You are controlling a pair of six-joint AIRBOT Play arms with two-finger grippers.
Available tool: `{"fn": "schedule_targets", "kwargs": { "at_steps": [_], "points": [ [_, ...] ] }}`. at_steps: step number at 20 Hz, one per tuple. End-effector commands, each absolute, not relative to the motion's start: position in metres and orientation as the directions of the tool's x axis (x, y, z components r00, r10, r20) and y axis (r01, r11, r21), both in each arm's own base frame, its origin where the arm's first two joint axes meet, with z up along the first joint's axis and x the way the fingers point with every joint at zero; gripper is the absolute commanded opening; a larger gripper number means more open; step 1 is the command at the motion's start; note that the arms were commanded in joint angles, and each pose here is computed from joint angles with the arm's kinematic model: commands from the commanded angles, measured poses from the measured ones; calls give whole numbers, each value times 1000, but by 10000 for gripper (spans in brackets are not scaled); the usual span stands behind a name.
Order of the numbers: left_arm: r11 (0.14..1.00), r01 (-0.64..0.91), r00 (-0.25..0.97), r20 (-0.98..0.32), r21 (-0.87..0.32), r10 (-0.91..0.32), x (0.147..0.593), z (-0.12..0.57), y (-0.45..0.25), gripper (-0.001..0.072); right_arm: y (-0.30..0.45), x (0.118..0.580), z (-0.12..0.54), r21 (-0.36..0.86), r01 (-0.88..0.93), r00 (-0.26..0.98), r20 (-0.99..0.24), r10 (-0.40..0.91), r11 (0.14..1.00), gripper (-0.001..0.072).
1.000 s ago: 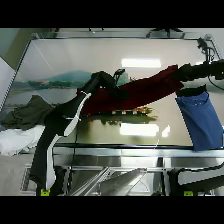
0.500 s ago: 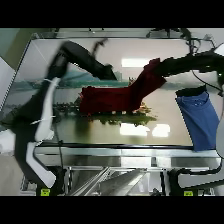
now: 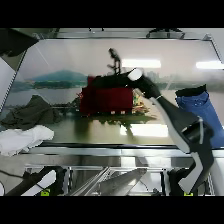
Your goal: Fold the shirts.
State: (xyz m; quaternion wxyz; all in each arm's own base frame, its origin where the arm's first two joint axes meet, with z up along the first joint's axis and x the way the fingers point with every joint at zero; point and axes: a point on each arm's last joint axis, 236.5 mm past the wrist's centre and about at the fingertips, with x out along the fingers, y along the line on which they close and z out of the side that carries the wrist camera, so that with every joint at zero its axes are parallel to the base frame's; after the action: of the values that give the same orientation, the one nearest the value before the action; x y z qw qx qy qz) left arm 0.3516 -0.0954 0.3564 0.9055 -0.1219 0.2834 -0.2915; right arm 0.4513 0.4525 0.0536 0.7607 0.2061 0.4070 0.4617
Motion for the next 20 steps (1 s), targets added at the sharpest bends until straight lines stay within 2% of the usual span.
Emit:
{"fn": "schedule_targets", "kwargs": {
  "at_steps": [1, 4, 7, 8, 10, 12, 13, 14, 15, 18, 20],
  "points": [
    [855, 379, 744, -433, -354, -509, 325, 353, -66, 18, 487, 448, -6, 668, -510, 278, -469, 838, 543, 371],
    [871, 330, 754, -454, -362, -475, 322, 335, -51, 17, 441, 467, 22, 697, -491, 251, -461, 851, 522, 365],
    [866, 307, 731, -486, -394, -480, 323, 315, -47, 18, 364, 482, 60, 718, -481, 216, -459, 862, 503, 366],
    [864, 302, 723, -493, -404, -483, 323, 310, -47, 17, 337, 485, 64, 721, -456, 207, -484, 850, 521, 365],
    [859, 302, 713, -500, -413, -491, 324, 304, -49, 18, 275, 492, 45, 698, -349, 202, -595, 778, 625, 367],
    [853, 319, 703, -500, -413, -505, 323, 304, -55, 17, 216, 490, 5, 626, -227, 169, -729, 663, 746, 374],
    [850, 329, 699, -499, -412, -512, 322, 304, -59, 18, 196, 486, -15, 596, -186, 150, -769, 622, 781, 445],
    [845, 341, 693, -498, -411, -522, 322, 305, -63, 17, 188, 480, -32, 596, -148, 124, -781, 613, 789, 601],
    [839, 352, 684, -498, -414, -533, 323, 304, -68, 17, 184, 475, -48, 598, -119, 99, -787, 609, 793, 644],
    [818, 381, 643, -512, -431, -569, 327, 295, -81, 18, 192, 466, -90, 621, -73, 30, -781, 624, 780, 644],
    [800, 398, 607, -525, -449, -597, 332, 287, -91, 18, 219, 461, -100, 691, -88, -5, -720, 694, 717, 643]
  ]
}}
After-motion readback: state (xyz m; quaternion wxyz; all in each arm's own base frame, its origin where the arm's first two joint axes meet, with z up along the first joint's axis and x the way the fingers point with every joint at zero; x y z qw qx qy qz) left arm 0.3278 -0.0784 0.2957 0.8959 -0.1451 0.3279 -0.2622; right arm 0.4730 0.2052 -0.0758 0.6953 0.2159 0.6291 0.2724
